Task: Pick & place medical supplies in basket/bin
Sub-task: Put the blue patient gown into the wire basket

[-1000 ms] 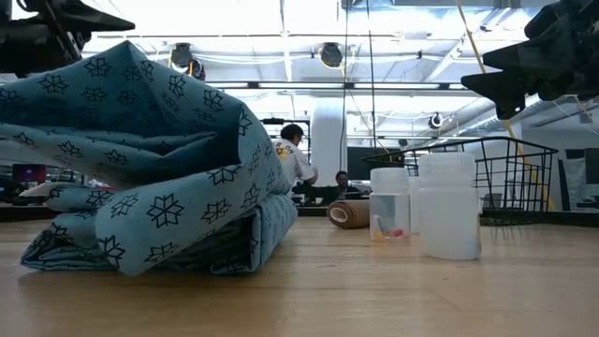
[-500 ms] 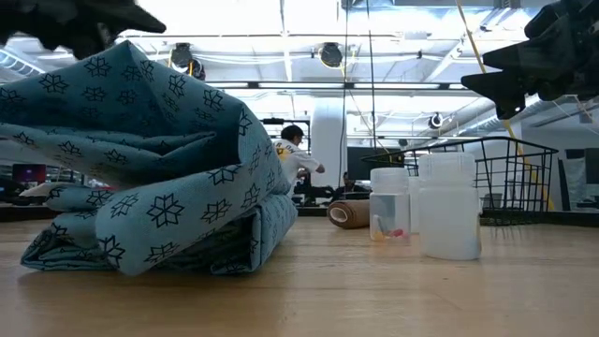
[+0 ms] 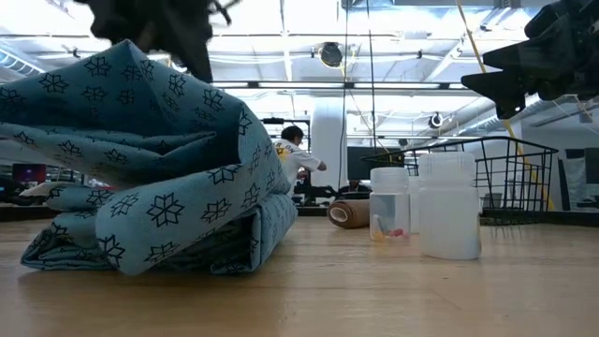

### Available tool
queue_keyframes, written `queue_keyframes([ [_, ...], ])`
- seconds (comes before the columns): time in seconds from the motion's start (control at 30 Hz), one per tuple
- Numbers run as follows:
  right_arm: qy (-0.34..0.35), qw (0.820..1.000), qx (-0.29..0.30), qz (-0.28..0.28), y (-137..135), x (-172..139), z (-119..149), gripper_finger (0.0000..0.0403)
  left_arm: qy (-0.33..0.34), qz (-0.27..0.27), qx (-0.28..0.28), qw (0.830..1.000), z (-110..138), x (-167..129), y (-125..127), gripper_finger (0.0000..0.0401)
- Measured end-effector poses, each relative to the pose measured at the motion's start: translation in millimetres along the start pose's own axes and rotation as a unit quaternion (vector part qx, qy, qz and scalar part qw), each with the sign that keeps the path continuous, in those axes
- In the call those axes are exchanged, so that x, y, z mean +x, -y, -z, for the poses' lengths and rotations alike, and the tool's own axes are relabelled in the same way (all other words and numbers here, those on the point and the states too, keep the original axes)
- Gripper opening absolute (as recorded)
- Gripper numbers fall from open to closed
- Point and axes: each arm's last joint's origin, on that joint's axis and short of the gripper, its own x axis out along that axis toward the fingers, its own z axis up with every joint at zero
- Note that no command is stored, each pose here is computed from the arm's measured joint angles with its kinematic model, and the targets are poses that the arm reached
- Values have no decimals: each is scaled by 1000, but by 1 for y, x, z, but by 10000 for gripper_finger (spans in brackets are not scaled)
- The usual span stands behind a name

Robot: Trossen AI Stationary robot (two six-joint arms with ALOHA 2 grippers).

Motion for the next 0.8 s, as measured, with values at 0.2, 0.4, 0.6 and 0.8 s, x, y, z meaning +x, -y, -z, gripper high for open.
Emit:
queue_keyframes([
  [0.2,0,1000,0,0,0,0,0,222,0,0,-100,995,25,28,6,310],
  [0.4,0,1000,0,0,0,0,0,220,38,52,-133,989,41,51,17,310],
  [0.6,0,1000,0,0,0,0,0,222,19,23,-166,986,48,88,9,310],
  [0.8,0,1000,0,0,0,0,0,220,8,6,-165,986,50,99,4,310],
])
